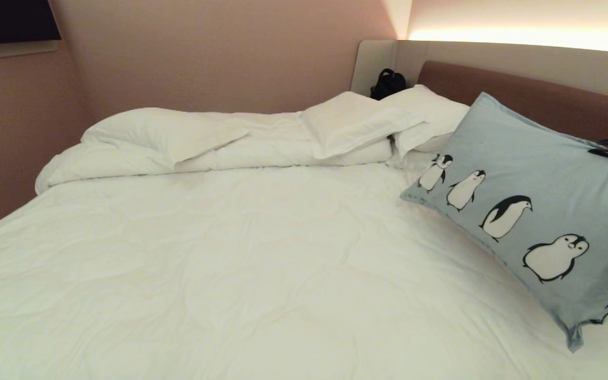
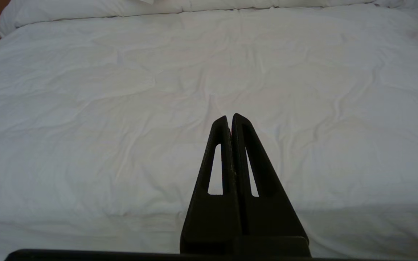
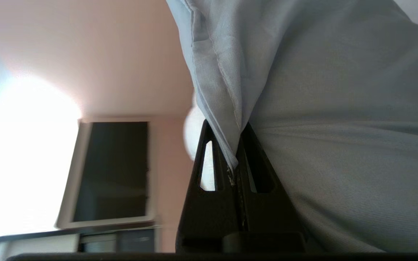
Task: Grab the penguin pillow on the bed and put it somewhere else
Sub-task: Place the pillow at the bedside
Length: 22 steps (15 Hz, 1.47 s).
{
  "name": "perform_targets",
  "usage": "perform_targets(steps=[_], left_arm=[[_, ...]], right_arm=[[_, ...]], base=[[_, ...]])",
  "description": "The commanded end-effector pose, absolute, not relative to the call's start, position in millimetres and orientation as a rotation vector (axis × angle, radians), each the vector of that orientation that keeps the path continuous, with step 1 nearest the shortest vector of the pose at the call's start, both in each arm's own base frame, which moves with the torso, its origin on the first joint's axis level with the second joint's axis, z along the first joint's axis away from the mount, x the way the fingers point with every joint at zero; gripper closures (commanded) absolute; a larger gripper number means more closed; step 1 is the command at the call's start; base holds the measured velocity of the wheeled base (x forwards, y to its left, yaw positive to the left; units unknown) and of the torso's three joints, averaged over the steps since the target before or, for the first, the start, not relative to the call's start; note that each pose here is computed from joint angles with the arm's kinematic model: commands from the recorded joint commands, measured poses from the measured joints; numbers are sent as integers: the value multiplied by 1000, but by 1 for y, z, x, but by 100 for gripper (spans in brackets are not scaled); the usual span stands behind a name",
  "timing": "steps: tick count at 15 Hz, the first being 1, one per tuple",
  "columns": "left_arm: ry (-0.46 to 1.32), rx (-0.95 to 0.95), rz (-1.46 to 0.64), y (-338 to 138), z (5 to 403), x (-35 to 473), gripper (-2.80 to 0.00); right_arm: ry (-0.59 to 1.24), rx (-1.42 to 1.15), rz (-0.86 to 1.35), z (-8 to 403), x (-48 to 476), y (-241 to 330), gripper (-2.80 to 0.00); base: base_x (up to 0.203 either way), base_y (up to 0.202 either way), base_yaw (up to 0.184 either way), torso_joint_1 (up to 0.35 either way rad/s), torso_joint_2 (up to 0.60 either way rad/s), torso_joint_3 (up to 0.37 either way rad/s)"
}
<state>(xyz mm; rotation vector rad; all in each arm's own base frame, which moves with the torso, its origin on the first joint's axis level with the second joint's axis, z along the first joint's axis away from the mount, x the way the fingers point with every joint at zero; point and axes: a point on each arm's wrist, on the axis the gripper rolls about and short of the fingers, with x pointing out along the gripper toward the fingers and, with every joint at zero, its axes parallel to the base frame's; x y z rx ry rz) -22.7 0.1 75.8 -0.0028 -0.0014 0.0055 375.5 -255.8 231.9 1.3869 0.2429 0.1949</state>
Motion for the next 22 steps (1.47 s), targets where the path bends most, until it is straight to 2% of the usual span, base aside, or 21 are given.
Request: perform_targets(steps=[1,8,16,22], left_arm=[[-2,-3,6,0,76,-23,0],[-2,-3,6,0,76,-23,0],[-2,-3,6,0,76,-23,0],[-2,-3,6,0,76,-23,0]], right_arm=[[148,1447,299,238,376,-263,0],[60,1511,435,210,365,-272,0],[57,1610,518,242,344,-268,0],[86,1638,502,236,341,-268,0]], base=[[0,0,0,0,0,0],[0,0,0,0,0,0],[0,0,0,0,0,0],[0,0,0,0,0,0]])
